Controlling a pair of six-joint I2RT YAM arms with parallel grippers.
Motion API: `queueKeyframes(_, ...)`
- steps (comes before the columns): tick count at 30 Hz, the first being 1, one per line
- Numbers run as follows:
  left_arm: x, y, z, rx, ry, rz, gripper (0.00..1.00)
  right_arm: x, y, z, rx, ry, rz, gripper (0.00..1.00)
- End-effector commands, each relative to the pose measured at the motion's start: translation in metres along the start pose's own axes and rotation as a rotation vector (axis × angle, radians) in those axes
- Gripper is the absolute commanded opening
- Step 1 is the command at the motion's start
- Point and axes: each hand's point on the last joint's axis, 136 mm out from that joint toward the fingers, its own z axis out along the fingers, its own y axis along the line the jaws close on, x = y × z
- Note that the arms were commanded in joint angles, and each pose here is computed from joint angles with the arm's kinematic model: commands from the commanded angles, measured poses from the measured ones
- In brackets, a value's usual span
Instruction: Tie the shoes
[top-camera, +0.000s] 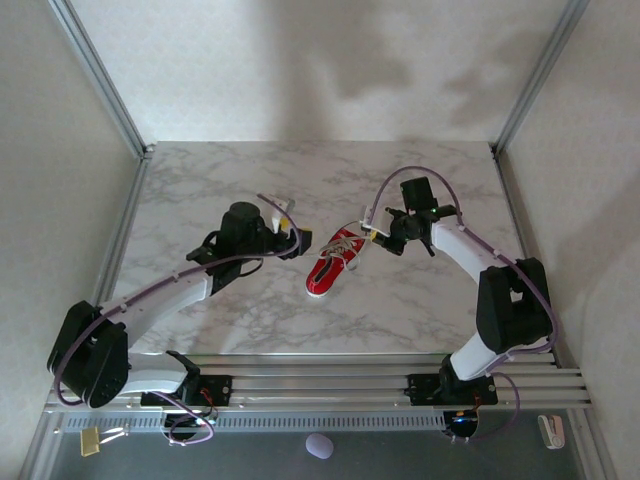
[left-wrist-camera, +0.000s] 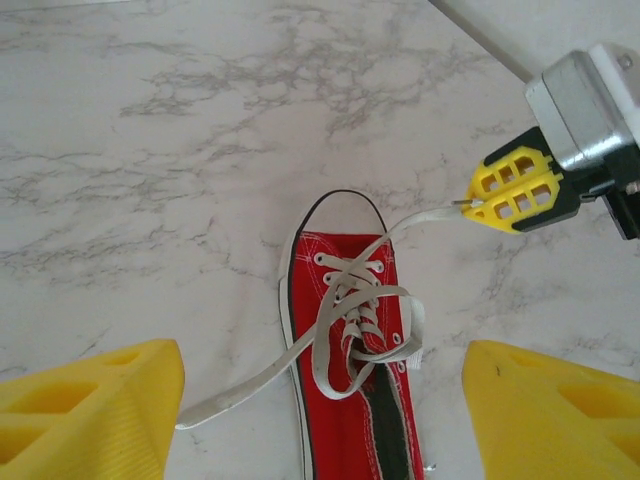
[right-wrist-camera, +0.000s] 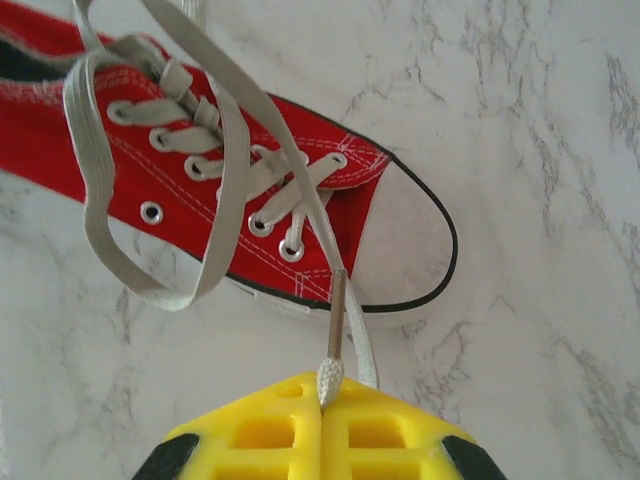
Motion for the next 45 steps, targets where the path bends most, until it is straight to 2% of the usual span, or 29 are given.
queueKeyframes(1,-0.010,0.002,-0.007,-0.018,-0.062,-0.022,0.73,0.018,0.007,0.004,-0.004,0.086,-0.117,0.00)
queueKeyframes(8,0.000,0.005,-0.010,-0.020,-0.072,-0.048,0.73,0.047,0.019,0.024,-0.033,0.203,-0.207,0.00)
queueKeyframes(18,0.005,0.005,-0.011,-0.015,-0.071,-0.076,0.73,0.058,0.033,0.041,-0.135,0.233,-0.208,0.00)
queueKeyframes(24,0.008,0.007,-0.010,-0.022,-0.064,-0.078,0.73,0.062,0.037,0.056,-0.134,0.255,-0.227,0.00)
queueKeyframes(45,0.009,0.006,-0.012,-0.022,-0.056,-0.087,0.72,0.044,0.052,0.076,-0.217,0.129,-0.176,0.00)
